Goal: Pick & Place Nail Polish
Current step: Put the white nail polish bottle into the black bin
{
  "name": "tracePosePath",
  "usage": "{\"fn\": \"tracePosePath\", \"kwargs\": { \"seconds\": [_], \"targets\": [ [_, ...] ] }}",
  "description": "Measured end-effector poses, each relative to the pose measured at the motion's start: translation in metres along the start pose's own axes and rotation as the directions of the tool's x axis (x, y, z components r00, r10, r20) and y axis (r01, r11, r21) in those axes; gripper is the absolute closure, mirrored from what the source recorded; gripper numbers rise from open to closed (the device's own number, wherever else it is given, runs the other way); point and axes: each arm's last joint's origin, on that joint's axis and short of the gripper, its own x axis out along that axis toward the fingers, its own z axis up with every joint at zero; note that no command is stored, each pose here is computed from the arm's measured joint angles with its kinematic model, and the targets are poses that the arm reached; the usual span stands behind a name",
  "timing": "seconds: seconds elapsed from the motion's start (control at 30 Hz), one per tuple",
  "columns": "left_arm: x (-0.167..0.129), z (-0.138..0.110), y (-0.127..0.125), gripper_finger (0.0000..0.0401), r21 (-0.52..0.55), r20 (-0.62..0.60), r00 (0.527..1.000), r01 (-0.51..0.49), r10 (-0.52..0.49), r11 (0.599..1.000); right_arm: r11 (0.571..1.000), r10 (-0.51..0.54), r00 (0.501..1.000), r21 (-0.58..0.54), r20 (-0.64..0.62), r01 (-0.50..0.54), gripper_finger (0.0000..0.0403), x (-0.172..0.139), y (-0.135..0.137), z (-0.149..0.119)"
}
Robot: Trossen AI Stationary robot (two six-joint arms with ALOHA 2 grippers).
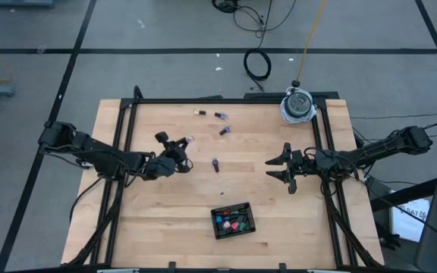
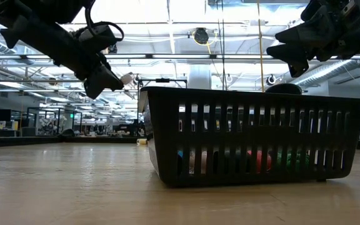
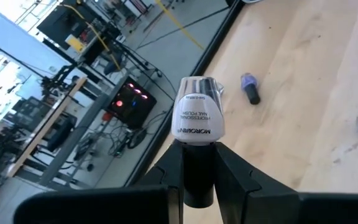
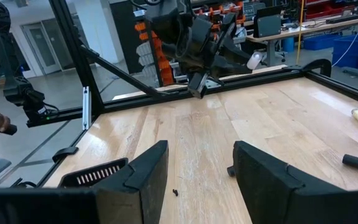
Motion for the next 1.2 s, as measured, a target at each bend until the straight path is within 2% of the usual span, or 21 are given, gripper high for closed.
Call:
{"fn": "tracePosePath", "kwargs": {
  "seconds": [0.2,0.33,0.4,0.63,1.1,1.2],
  "targets": [
    [0.0004,-0.0005,0.0001,0.0355,-0.034,-0.004,1.0,0.002,-0.002,0.999,1.0,0.0,1.0,0.0,0.0,0.0,0.0234,0.0,0.0,0.0],
    [0.0002,0.0001,-0.0029,0.0355,-0.077,0.018,0.994,0.108,-0.107,0.991,1.0,0.0,1.0,0.0,0.0,0.0,0.0234,0.0,0.0,0.0001],
    [0.0,0.0,-0.0033,0.0355,-0.091,0.018,0.993,0.118,-0.117,0.989,1.0,0.0,1.0,0.0,0.0,0.0,0.0234,0.0,-0.0001,0.0],
    [0.0016,-0.0008,-0.0023,0.0355,-0.077,0.01,0.994,0.113,-0.112,0.991,1.0,0.0,1.0,0.0,0.0,0.0,0.0234,0.0,0.0,0.0],
    [0.0059,-0.0062,-0.0002,0.0355,-0.124,-0.034,0.993,0.111,-0.116,0.986,1.0,0.0,1.0,0.0,0.0,0.0,0.0234,0.0,-0.0001,0.0],
    [0.0048,-0.0048,0.0013,0.0355,-0.111,-0.032,0.999,0.04,-0.044,0.993,1.0,0.0,1.0,0.0,0.0,0.0,0.0234,0.0,0.0,0.0001]
  ]
}}
